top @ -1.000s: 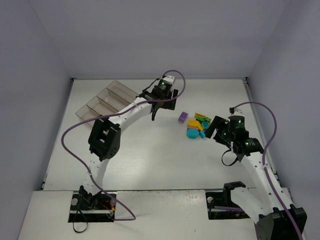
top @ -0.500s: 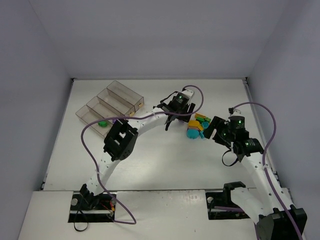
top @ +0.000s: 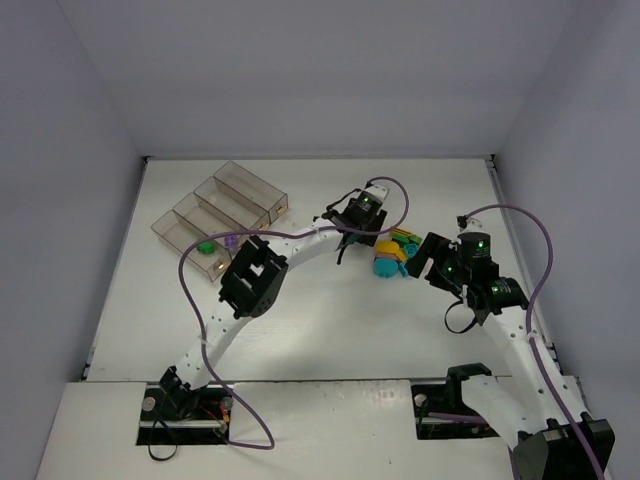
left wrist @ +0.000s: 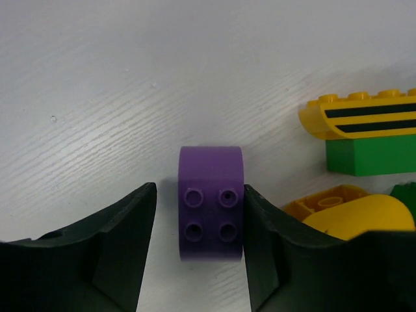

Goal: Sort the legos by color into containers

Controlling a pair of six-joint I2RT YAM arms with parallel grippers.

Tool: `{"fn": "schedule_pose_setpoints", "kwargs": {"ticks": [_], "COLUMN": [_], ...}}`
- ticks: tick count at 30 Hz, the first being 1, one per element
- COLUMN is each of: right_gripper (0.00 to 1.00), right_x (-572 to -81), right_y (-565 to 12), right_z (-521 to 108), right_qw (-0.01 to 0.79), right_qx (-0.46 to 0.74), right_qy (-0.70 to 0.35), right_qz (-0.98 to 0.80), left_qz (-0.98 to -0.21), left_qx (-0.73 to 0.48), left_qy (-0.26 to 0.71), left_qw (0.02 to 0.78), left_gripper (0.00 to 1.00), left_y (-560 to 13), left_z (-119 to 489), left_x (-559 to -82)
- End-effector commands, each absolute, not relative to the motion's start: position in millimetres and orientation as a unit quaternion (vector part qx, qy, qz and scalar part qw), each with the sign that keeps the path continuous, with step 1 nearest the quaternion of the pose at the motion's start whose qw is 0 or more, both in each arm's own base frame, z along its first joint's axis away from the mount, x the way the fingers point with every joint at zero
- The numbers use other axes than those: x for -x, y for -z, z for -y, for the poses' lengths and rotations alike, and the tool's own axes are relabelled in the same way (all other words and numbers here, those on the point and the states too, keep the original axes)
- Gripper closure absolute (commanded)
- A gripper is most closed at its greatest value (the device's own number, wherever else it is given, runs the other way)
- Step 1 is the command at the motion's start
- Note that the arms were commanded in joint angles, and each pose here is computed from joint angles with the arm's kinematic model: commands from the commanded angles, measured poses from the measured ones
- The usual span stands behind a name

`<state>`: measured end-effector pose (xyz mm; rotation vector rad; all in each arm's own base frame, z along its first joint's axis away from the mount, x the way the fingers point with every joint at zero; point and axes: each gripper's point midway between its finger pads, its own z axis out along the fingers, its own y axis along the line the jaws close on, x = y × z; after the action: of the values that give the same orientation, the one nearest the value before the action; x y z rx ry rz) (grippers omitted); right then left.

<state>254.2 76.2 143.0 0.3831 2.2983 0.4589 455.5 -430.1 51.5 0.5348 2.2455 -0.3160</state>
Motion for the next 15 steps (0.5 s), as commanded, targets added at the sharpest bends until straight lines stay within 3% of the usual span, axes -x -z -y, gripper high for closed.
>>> {"fn": "schedule_pose_setpoints", "kwargs": {"ticks": [1, 5, 10, 15], "right_gripper": [0.26, 0.26, 0.26, 0.26], "right_x": [-261.0, -261.5, -261.9, -262.8], "right_y": [-154.4, -154.6, -155.1, -156.8], "right_z": [-76.8, -76.1, -76.7, -76.9], "right_qw": [0.391, 0.392, 0.392, 0.394], "right_qx": [-0.146, -0.145, -0.142, -0.139], "right_qy": [-0.185, -0.183, -0.183, -0.184], "right_qz": [-0.890, -0.890, -0.890, -0.890], "left_qz": [-0.864, -0.857, -0.842, -0.851], "left_qx": [-0.199, -0.186, -0.097, 0.056], "left_qy": [0.138, 0.134, 0.086, 0.000], "left_qw": [0.441, 0.461, 0.524, 0.523], "left_gripper": [0.53, 0.88, 0.90, 0.89], "left_y": [-101.6, -122.6, -198.5, -229.3], "left_z": [436.0, 427.6, 368.5, 243.5], "left_x": [-469.0, -469.8, -474.6, -467.6]}}
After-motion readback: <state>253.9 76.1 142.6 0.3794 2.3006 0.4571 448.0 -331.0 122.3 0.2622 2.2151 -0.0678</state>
